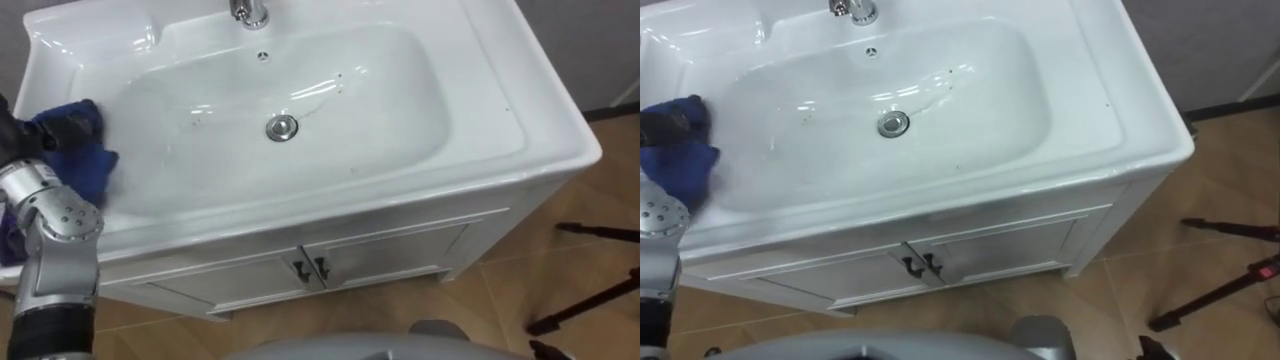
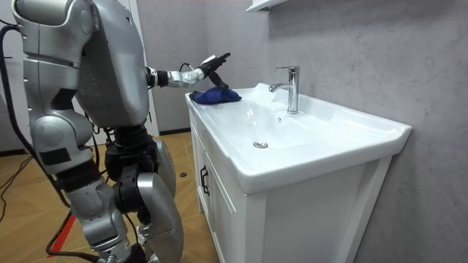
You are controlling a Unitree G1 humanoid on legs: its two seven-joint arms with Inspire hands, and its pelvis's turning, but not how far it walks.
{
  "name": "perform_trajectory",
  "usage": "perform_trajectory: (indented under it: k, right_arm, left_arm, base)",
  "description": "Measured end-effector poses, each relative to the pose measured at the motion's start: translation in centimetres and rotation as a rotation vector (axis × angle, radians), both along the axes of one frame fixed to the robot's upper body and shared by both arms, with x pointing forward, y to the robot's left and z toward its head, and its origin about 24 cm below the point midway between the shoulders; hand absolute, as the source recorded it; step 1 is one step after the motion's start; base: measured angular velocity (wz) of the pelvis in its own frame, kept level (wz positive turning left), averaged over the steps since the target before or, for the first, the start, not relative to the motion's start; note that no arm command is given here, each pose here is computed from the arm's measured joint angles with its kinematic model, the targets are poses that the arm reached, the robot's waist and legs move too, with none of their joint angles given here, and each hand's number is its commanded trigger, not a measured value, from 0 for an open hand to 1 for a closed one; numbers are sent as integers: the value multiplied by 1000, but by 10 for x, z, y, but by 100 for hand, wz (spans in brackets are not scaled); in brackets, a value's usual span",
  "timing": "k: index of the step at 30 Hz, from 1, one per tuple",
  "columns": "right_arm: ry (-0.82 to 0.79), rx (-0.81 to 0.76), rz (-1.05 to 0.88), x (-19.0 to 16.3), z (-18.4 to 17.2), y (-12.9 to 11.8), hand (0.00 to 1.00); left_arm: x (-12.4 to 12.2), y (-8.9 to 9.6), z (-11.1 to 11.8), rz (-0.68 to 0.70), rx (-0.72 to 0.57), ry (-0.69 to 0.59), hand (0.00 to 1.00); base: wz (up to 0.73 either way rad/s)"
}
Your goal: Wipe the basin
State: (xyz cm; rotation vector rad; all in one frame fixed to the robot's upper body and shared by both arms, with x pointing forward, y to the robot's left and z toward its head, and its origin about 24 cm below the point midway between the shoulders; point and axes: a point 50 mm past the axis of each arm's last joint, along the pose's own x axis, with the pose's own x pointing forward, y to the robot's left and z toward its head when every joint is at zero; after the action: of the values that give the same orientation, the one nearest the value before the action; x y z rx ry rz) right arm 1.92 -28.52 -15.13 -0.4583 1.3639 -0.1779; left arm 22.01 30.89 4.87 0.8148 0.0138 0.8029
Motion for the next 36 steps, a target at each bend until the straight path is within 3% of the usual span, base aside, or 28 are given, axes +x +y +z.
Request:
perform_trajectory:
  k: [25,36]
  right_arm:
    - [33,-13,-23,-10,-3,4,0]
    - [55,-34,-30,-20,-3,3,0]
  left_arm:
    - [6,0,10,-37,-3,3,0]
    - [-13,41,40,194,85,-165,0]
  base:
    - [0]
    - [3]
